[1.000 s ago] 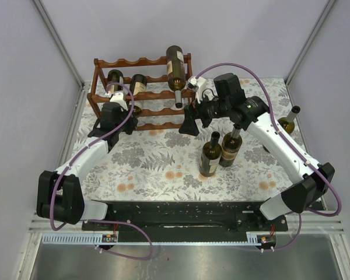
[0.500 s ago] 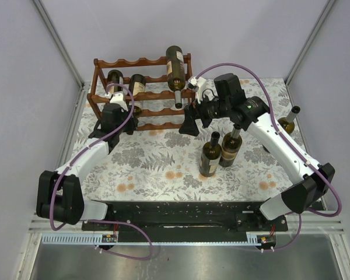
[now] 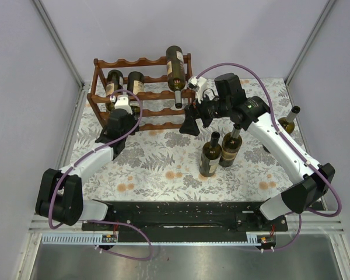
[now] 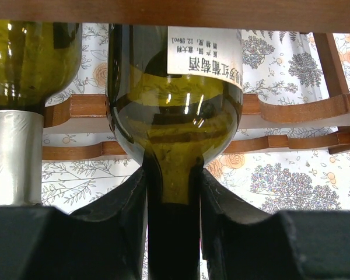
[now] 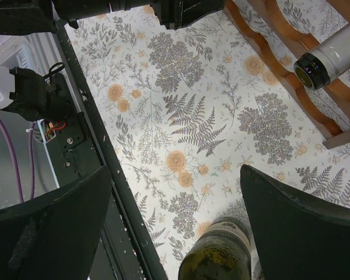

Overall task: Put the wine bottle on the wine rack
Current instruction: Place the wine bottle in the wine rack.

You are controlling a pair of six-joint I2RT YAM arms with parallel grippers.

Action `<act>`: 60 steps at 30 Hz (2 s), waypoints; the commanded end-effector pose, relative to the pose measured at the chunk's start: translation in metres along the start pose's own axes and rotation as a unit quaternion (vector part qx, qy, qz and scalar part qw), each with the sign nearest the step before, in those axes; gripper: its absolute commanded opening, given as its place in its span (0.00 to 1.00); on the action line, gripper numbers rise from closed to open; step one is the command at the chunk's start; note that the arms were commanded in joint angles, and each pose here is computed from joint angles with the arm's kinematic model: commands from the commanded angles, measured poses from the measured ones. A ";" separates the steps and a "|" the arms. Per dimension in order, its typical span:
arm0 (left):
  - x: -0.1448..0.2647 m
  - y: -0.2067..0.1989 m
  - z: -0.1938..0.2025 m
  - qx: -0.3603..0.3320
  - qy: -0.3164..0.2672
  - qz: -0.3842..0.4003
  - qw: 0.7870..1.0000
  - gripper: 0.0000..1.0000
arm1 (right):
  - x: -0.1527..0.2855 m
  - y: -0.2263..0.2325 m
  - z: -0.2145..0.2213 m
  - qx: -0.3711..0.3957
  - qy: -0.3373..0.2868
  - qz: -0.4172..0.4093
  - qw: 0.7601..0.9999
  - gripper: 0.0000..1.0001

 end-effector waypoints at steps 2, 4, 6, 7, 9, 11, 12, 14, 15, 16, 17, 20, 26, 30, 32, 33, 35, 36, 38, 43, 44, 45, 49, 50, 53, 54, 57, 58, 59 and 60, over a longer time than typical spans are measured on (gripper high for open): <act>0.002 -0.002 -0.046 0.023 -0.098 -0.008 0.995 0.00 | 0.008 0.005 -0.008 0.022 -0.022 -0.011 0.999 0.99; 0.003 -0.002 -0.047 0.037 -0.099 -0.009 0.994 0.00 | 0.007 0.005 -0.007 0.021 -0.020 -0.012 1.000 0.99; 0.003 -0.005 -0.050 0.054 -0.097 -0.004 0.994 0.00 | 0.007 0.005 -0.006 0.020 -0.019 -0.013 1.000 1.00; 0.002 -0.006 -0.053 0.062 -0.094 -0.002 0.994 0.00 | 0.008 0.005 -0.007 0.021 -0.021 -0.013 0.999 1.00; 0.001 -0.009 -0.057 0.076 -0.089 0.007 0.993 0.00 | 0.007 0.004 -0.006 0.020 -0.019 -0.012 1.000 0.99; 0.000 -0.012 -0.061 0.085 -0.087 0.013 0.992 0.00 | 0.008 0.004 -0.005 0.020 -0.019 -0.011 1.000 0.99; -0.001 -0.014 -0.063 0.084 -0.087 0.018 0.993 0.00 | 0.008 0.004 -0.005 0.021 -0.019 -0.010 1.000 0.99; -0.003 -0.014 -0.066 0.081 -0.090 0.015 0.993 0.00 | 0.009 0.003 -0.004 0.021 -0.019 -0.009 1.000 0.99; -0.005 -0.014 -0.065 0.079 -0.089 0.013 0.993 0.00 | 0.010 0.003 -0.004 0.021 -0.020 -0.010 1.000 0.99; -0.005 -0.013 -0.066 0.076 -0.091 0.013 0.993 0.00 | 0.010 0.003 -0.004 0.020 -0.020 -0.009 1.000 0.99; -0.006 -0.014 -0.067 0.075 -0.093 0.013 0.993 0.00 | 0.011 0.003 -0.004 0.021 -0.021 -0.009 1.000 0.99; -0.007 -0.014 -0.068 0.066 -0.098 0.016 0.993 0.00 | 0.011 0.004 -0.003 0.022 -0.020 -0.012 0.999 1.00; -0.005 -0.014 -0.073 0.047 -0.125 0.021 0.991 0.11 | 0.010 0.004 -0.003 0.021 -0.019 -0.013 1.000 0.99; -0.006 -0.011 -0.075 0.037 -0.137 0.013 0.990 0.14 | 0.010 0.003 -0.002 0.020 -0.018 -0.013 1.000 0.99; -0.006 -0.012 -0.076 0.033 -0.142 0.014 0.989 0.15 | 0.010 0.003 -0.003 0.020 -0.019 -0.013 1.000 0.99; -0.008 -0.012 -0.076 0.031 -0.142 0.013 0.989 0.16 | 0.010 0.003 -0.003 0.020 -0.019 -0.013 1.000 0.99; -0.009 -0.012 -0.075 0.028 -0.143 0.012 0.989 0.18 | 0.009 0.003 -0.002 0.019 -0.017 -0.013 1.000 0.99; -0.011 -0.012 -0.074 0.027 -0.141 0.011 0.990 0.18 | 0.010 0.003 -0.002 0.019 -0.017 -0.013 1.000 0.99; -0.012 -0.012 -0.074 0.023 -0.144 0.011 0.989 0.18 | 0.010 0.003 -0.002 0.019 -0.016 -0.012 1.000 1.00; -0.013 -0.012 -0.073 0.023 -0.152 0.007 0.988 0.18 | 0.009 0.002 -0.001 0.018 -0.015 -0.014 1.000 0.99; -0.014 -0.011 -0.072 0.023 -0.150 0.005 0.988 0.18 | 0.009 0.003 -0.001 0.018 -0.015 -0.015 1.000 1.00; -0.014 -0.011 -0.073 0.024 -0.151 0.004 0.988 0.18 | 0.010 0.003 -0.001 0.017 -0.015 -0.015 1.000 0.99; -0.018 -0.011 -0.073 0.025 -0.143 -0.001 0.989 0.19 | 0.009 0.003 -0.001 0.017 -0.014 -0.016 1.000 0.99; -0.019 -0.011 -0.071 0.029 -0.136 -0.004 0.990 0.18 | 0.010 0.003 -0.001 0.017 -0.015 -0.015 1.000 0.99; -0.022 -0.010 -0.070 0.038 -0.117 -0.012 0.992 0.18 | 0.009 0.002 -0.001 0.017 -0.013 -0.016 1.000 0.99; -0.023 -0.009 -0.068 0.043 -0.110 -0.017 0.993 0.19 | 0.008 0.002 0.000 0.017 -0.013 -0.016 1.000 0.99; -0.025 -0.012 -0.069 0.054 -0.096 -0.012 0.994 0.19 | 0.008 0.001 0.001 0.017 -0.011 -0.017 1.000 0.99; -0.025 -0.013 -0.070 0.058 -0.094 -0.010 0.994 0.19 | 0.008 0.002 0.001 0.018 -0.011 -0.017 1.000 0.99; -0.026 -0.014 -0.070 0.058 -0.092 -0.008 0.994 0.20 | 0.008 0.002 0.001 0.017 -0.010 -0.019 1.000 0.99; -0.026 -0.015 -0.072 0.059 -0.092 -0.007 0.994 0.20 | 0.009 0.003 0.001 0.018 -0.011 -0.020 1.000 1.00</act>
Point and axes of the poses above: each gripper's point midway between its finger pads, its own x axis back along the fingers, its own y axis along the line the jaws close on, z = x × y, the point moved 6 cm from there along x, back along the fingers, and after that the axes turned 12 degrees about -x, right-handed, at the moved point
